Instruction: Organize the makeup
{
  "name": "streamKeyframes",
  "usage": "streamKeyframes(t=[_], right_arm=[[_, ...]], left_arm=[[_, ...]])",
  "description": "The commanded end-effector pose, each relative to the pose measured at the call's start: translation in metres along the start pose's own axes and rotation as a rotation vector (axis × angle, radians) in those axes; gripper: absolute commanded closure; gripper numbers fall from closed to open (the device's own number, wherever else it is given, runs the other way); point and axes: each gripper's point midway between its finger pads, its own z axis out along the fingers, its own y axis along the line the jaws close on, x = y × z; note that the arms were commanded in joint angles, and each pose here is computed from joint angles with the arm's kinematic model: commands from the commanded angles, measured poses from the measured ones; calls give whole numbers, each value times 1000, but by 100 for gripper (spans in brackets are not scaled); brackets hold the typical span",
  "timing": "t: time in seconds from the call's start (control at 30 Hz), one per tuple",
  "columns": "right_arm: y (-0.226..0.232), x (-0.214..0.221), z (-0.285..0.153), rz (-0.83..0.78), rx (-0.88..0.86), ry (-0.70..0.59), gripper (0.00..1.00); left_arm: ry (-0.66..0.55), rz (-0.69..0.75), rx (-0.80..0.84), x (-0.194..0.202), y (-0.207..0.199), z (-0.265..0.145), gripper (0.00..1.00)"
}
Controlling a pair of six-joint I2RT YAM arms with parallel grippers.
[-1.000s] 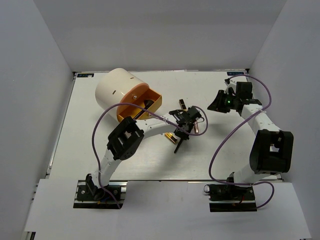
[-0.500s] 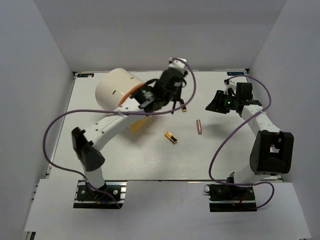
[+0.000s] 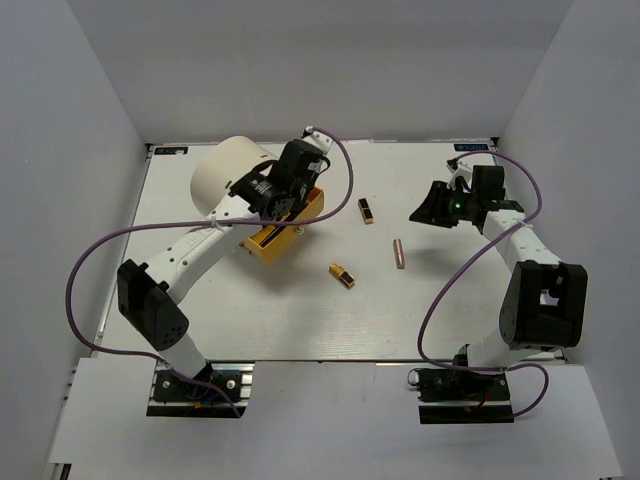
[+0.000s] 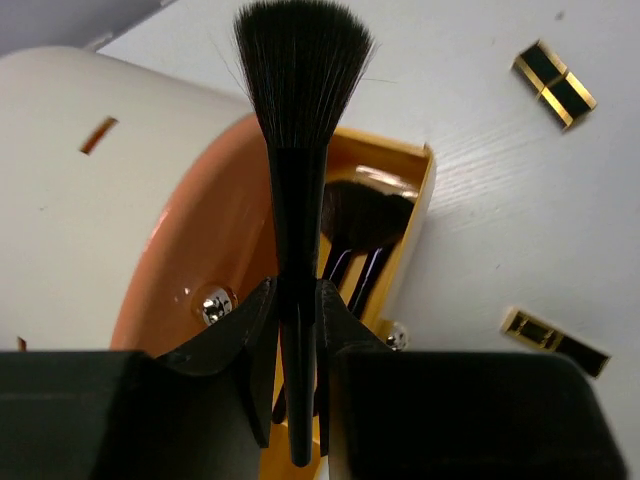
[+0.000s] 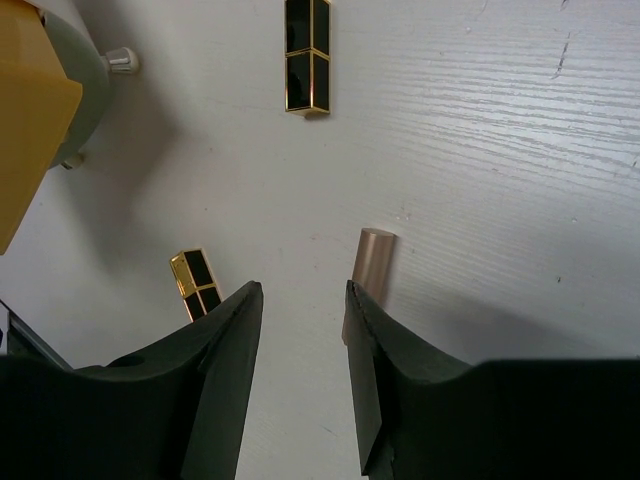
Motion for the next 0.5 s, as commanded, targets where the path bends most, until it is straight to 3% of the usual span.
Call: streamKeyframes(t=[0.0,0.13,0.2,0.27,0.3,0.33,0.4,0.47], right_arm=[[6,-2,-3,-26,-31,-13,55],[6,-1,-2,-25,-35,-9,55],[7,-1,-2,-25,-42,-7,54],[9,-1,-2,-26,-51,-5,53],[10,0,-2,-27,-56,-2,52],[11,-1,-2,-35,-64,-4,50],[15,-1,-2,-50,-83,0,47],[17,0,-2,-62,-98,2,46]], left_arm=[[-65,47,19,-8,13,-17,93],[-30,61,-17,11,22,-7,93],[-24,60,-25,14,26,-4,87],[-15,65,-20,18,25,-3,71],[-13,62,-19,19,25,-3,53],[-15,58,-17,19,24,-4,46],[-31,41,-16,15,26,-9,33],[-56,18,-16,6,29,-15,30]])
